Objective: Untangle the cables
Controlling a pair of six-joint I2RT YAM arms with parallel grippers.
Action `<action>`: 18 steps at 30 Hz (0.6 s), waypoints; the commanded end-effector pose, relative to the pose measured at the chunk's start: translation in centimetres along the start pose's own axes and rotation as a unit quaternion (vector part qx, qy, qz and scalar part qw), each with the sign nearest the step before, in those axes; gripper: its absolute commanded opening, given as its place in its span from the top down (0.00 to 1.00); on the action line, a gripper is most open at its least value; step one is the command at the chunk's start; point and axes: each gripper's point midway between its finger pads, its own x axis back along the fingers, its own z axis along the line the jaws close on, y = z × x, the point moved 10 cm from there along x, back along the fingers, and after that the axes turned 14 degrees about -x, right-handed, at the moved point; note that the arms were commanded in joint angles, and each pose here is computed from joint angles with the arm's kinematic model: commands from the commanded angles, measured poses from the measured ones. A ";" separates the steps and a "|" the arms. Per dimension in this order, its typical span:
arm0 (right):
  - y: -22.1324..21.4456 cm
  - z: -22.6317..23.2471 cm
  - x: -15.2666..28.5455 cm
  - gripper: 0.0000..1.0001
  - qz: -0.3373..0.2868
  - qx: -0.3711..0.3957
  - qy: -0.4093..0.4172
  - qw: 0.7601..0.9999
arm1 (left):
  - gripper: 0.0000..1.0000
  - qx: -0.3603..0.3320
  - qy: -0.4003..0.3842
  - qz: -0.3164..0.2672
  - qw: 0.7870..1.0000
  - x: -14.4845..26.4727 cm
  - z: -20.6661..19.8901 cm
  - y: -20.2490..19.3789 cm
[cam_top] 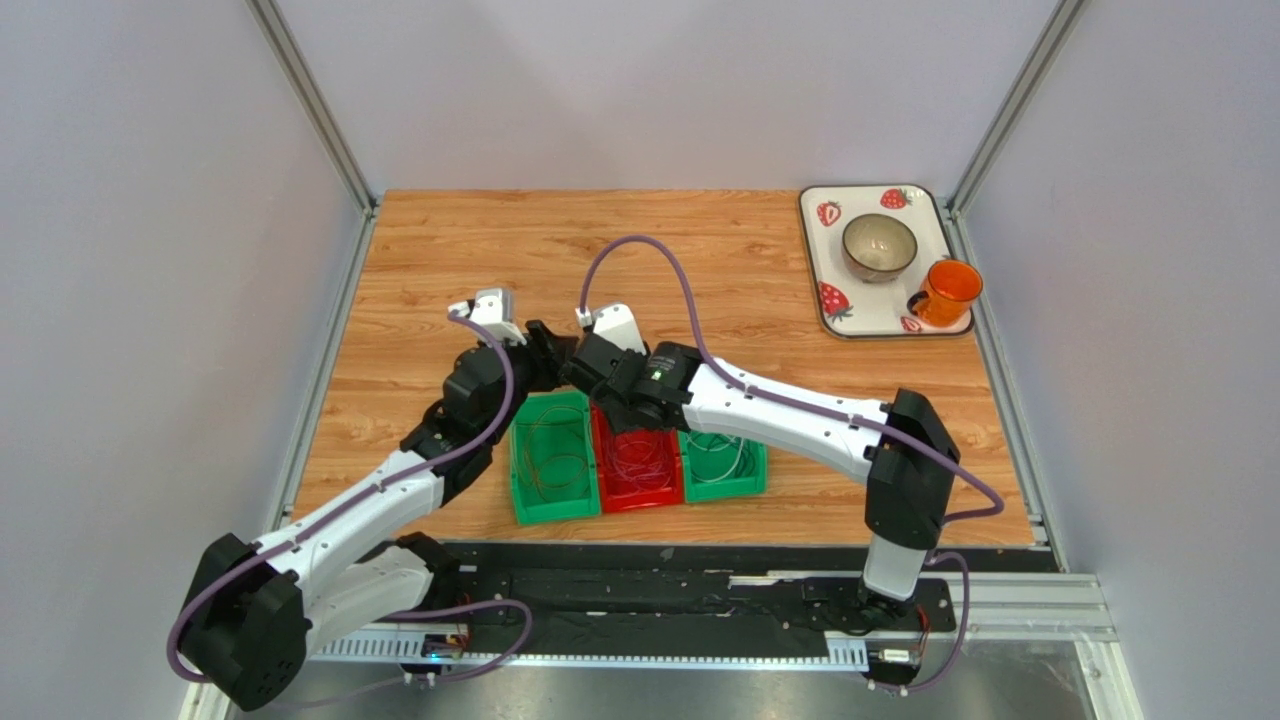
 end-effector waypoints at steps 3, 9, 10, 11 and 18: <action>4.8 -0.8 4.6 0.49 -0.076 -0.001 0.008 0.997 | 0.40 0.006 0.000 -0.009 1.000 -0.1 0.0 0.7; 9.1 -3.4 2.5 0.48 -0.093 0.008 -0.004 0.996 | 0.40 0.006 -0.001 -0.009 1.000 -0.1 -0.1 0.7; 9.5 -3.9 1.9 0.48 -0.084 0.026 0.002 0.996 | 0.40 0.007 -0.001 -0.010 1.000 -0.2 0.0 0.8; 9.8 -4.0 0.7 0.49 -0.075 0.029 0.005 0.997 | 0.40 0.007 -0.001 -0.010 1.000 -0.2 0.0 0.8; 11.7 -6.5 -4.6 0.49 -0.033 0.084 0.048 0.995 | 0.40 0.011 -0.003 -0.005 1.000 -0.2 0.0 0.5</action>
